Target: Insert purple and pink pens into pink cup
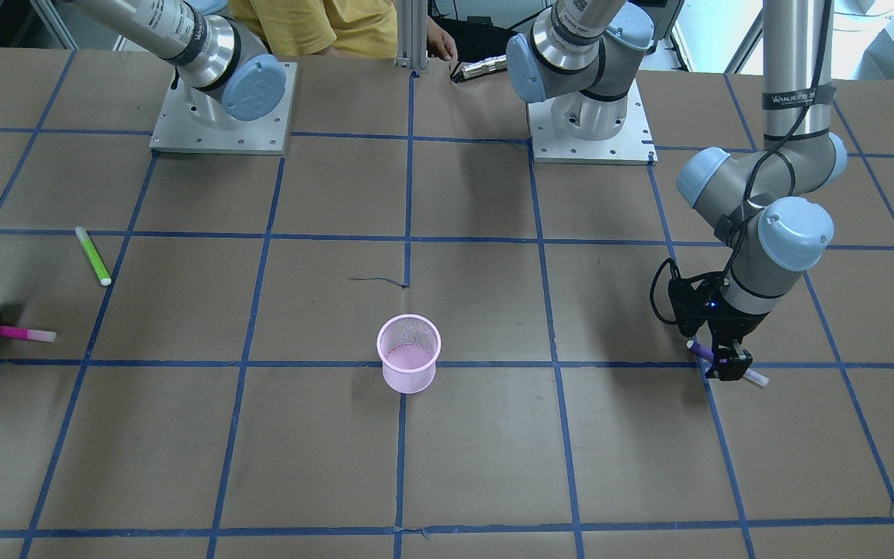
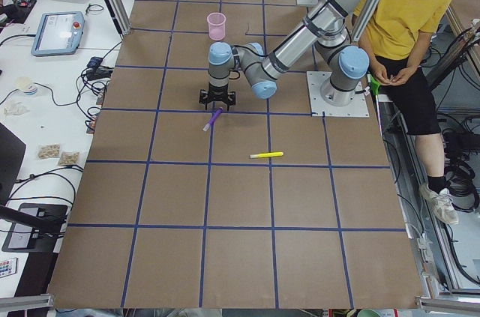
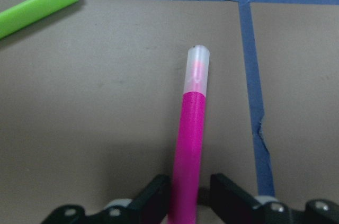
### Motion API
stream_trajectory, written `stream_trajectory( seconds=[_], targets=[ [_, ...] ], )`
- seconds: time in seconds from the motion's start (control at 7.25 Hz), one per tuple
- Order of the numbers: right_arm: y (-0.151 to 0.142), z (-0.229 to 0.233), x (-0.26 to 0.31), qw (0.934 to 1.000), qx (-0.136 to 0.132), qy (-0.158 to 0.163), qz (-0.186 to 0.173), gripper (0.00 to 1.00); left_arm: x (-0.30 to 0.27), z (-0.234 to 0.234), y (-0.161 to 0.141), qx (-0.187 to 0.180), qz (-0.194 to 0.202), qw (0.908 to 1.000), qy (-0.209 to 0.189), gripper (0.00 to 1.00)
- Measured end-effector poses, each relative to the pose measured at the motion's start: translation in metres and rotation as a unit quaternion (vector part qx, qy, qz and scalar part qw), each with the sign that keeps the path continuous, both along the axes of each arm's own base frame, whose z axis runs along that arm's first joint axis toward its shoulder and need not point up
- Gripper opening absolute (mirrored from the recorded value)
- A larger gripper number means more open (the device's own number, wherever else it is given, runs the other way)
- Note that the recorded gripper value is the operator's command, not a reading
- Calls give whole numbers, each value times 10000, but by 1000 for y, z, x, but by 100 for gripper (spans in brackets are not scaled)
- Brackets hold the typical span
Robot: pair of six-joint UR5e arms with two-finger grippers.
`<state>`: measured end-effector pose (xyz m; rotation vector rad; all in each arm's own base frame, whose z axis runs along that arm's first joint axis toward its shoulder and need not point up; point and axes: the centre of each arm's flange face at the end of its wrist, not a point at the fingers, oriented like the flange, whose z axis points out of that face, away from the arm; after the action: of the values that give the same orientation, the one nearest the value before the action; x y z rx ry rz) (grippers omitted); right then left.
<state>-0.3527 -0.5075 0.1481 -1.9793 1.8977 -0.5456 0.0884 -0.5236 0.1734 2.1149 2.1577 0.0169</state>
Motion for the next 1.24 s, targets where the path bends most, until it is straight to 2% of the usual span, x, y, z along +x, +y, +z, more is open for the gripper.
stream_trajectory(
  seconds=[0.14, 0.28, 0.41, 0.69, 0.97, 1.24],
  targets=[
    [0, 1, 0, 10000, 9, 6, 8, 26, 3, -2, 1, 22, 34, 10000, 33, 100],
    [0, 2, 0, 10000, 9, 14, 11, 24, 8, -4, 3, 50, 87, 9999, 50, 96],
    [0, 4, -1, 10000, 8, 25, 15, 23, 14, -5, 5, 76, 144, 9998, 64, 81],
    [0, 21, -1, 9999, -35, 110, -4, 22, 16, -2, 5, 46, 168, 9998, 91, 67],
    [2, 68, 10, 9996, -122, 251, -88, 22, 12, 1, 4, -10, 131, 9998, 141, 54],
    [2, 120, 46, 9988, 124, 249, -405, 22, 10, 1, 2, -24, 109, 9998, 154, 42]
  ],
)
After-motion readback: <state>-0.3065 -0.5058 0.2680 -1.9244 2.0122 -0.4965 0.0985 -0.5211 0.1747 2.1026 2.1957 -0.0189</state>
